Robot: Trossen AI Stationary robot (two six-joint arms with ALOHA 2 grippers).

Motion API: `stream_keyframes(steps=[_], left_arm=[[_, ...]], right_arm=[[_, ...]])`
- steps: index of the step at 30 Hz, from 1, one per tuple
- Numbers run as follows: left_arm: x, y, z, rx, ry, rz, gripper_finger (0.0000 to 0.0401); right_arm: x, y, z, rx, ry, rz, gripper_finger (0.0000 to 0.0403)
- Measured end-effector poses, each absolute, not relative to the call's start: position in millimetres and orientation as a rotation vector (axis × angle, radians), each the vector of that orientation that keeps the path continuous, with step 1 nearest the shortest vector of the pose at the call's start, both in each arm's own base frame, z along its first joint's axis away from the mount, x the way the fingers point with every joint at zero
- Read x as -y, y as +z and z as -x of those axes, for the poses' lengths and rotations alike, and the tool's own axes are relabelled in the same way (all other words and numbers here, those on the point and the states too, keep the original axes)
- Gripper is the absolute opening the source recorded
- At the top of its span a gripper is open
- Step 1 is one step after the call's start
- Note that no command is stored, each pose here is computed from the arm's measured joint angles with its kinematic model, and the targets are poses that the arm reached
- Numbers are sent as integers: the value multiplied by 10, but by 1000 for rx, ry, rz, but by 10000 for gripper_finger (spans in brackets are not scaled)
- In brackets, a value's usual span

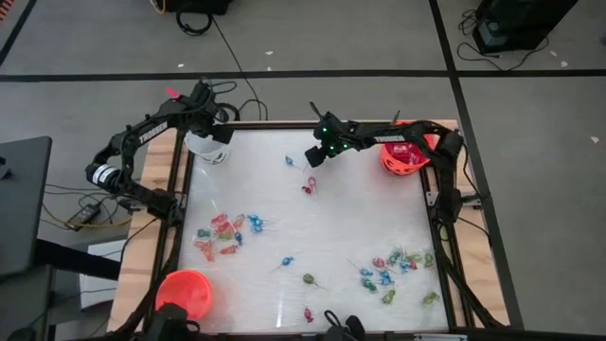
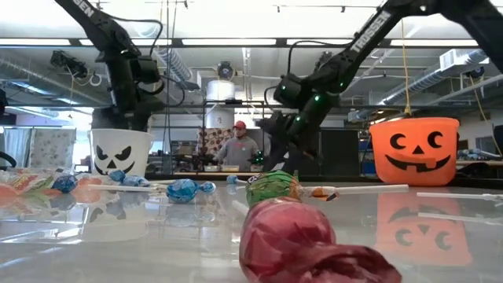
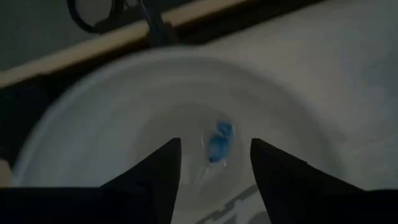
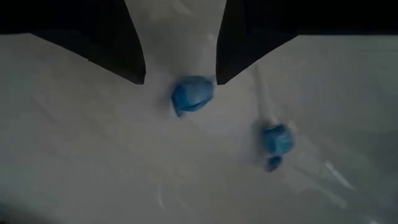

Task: Sort candy by brand, put in halloween buckets
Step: Put the blue lollipop into the white bucket

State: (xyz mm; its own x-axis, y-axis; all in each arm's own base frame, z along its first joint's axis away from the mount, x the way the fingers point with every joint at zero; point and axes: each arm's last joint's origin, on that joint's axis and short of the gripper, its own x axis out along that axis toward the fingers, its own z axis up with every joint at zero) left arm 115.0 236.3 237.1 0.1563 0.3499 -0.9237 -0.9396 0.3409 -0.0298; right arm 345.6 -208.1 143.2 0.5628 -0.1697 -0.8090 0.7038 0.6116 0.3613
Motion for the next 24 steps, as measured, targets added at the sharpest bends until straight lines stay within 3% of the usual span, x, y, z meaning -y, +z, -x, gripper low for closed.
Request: stream_keyframes(steps=[9, 13, 24], left_arm=[[-2429, 2897, -1249, -929, 1040, 662, 198], [-2407, 3035, -1313, -911, 1025, 642, 198], [-2302, 3112, -1521, -887, 939, 614, 198]], right_arm=[[2206, 1300, -3680, -867, -595, -822, 208], [2172, 1326, -3718, -890, -612, -776, 190], [2128, 1396, -3789, -876, -507, -799, 11]])
